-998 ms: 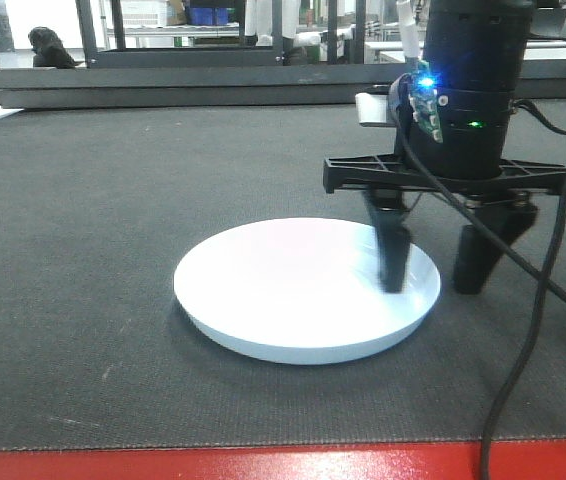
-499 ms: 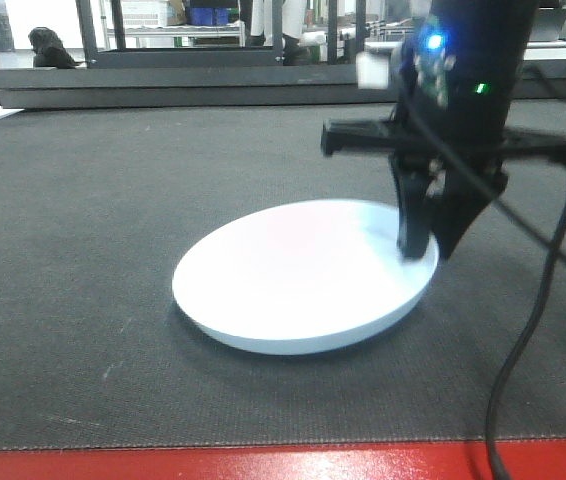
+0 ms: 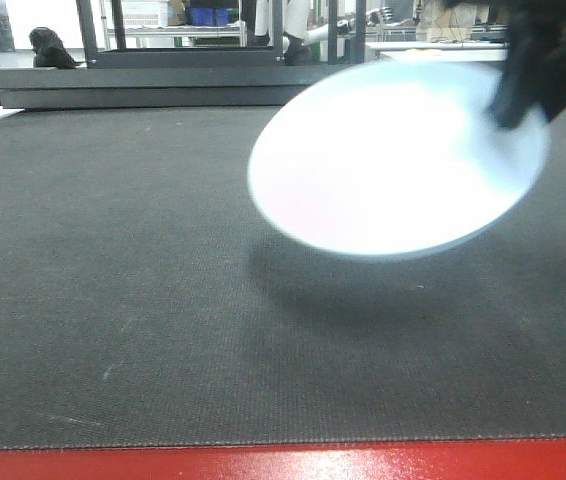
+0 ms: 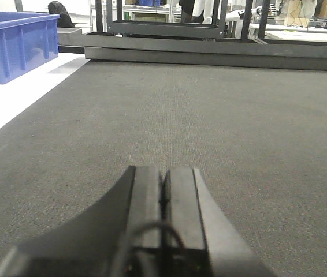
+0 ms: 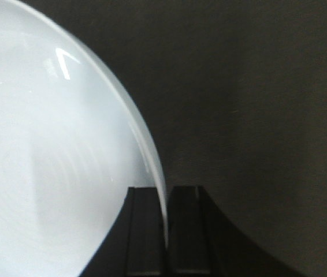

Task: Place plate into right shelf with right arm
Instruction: 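Lift the white plate upright off the table with the right gripper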

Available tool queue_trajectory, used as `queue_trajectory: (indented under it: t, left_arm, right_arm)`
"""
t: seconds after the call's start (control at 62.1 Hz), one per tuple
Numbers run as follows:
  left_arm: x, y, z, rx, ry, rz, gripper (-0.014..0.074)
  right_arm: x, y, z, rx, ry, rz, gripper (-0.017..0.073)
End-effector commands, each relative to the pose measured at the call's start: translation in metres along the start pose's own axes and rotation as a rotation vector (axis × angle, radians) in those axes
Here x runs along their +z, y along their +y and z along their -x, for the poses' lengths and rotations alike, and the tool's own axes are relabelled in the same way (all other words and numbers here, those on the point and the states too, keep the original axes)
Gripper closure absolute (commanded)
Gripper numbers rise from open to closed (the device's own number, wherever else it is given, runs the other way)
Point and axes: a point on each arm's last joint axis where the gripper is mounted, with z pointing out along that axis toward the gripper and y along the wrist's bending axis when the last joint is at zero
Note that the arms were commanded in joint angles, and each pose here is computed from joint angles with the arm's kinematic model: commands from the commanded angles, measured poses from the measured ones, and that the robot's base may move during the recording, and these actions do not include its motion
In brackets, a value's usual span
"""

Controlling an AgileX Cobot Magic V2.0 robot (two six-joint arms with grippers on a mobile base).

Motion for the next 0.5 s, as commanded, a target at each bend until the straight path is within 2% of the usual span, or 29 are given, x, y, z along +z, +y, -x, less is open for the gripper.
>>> queue_trajectory:
  t: [0.0, 0.258, 0.483]
  left_arm:
    - [-0.001, 0.001, 0.005, -0.015, -0.089, 0.012, 0.0722]
    - [-0.001, 0.001, 0.005, -0.015, -0.089, 0.012, 0.0722]
    - [-0.001, 0.001, 0.005, -0.015, -0.089, 0.012, 0.0722]
  right_arm:
    - [-0.033, -0.014, 0.002, -0.002, -0.210, 0.001, 0.0505]
    - [-0.069, -0.059, -0.032, -0.047, -0.533, -0.083, 0.0505]
    - [-0.089, -0.074, -0.066, -0.061, -0.814, -0.145, 0.0505]
